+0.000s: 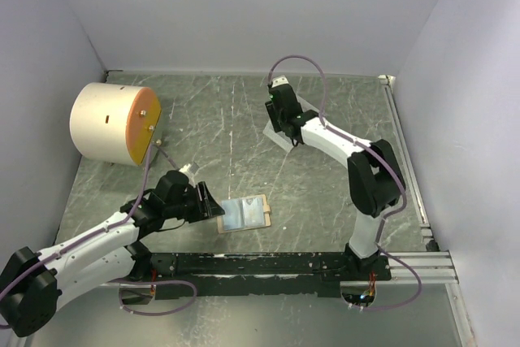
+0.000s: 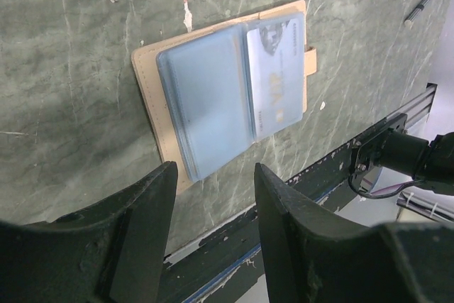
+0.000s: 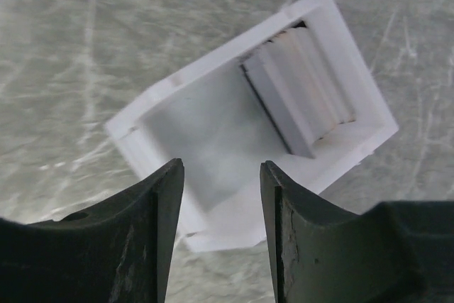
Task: Put the credit cards into the card holder
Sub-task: Pick up the credit card from the storage box.
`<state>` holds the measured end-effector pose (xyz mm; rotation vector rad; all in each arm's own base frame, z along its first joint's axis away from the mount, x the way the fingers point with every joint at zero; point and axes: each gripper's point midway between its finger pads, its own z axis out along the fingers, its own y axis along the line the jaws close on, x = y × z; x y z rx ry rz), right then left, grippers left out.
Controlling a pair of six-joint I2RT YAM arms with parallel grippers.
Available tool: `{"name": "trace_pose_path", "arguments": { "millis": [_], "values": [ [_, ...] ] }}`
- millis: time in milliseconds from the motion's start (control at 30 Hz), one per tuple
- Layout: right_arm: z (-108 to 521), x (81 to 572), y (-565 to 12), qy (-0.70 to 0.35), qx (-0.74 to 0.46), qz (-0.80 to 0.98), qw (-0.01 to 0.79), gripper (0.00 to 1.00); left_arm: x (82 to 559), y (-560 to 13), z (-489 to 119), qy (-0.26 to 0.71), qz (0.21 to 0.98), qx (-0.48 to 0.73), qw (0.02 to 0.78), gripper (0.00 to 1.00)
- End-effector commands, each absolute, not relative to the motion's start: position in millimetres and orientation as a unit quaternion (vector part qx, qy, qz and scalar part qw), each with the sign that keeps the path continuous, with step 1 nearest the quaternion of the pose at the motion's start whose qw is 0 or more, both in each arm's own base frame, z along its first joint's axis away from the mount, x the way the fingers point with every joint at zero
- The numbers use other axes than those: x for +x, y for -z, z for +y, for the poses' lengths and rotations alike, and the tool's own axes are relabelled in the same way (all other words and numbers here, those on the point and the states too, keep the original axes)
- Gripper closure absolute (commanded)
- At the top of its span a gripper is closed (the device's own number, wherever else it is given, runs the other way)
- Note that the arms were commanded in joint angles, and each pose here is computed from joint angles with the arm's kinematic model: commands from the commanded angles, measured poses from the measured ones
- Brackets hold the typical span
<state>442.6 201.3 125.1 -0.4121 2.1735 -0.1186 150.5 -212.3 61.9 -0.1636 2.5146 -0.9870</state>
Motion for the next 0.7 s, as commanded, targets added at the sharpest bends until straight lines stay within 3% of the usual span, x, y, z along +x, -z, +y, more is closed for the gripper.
{"name": "trace_pose_path", "arguments": {
  "millis": [0,367,667],
  "values": [
    [162.7,459.3,-110.6,0.12,-0.192,0.885,0.406,0.52,145.7,-63.7,-212.8,0.358,0.908,-0.042,0.214,0.42],
    [132.1,504.4,-99.5,0.232,-0.242,0.864,0.376,0.53,146.2,-67.2,-210.5,0.369,0.9,-0.059,0.226,0.41],
    [139.8,515.1,-86.3,0.227,-0.276,0.859,0.366,0.54,145.3,-69.3,-208.5,0.364,0.901,-0.059,0.226,0.42]
  ]
}}
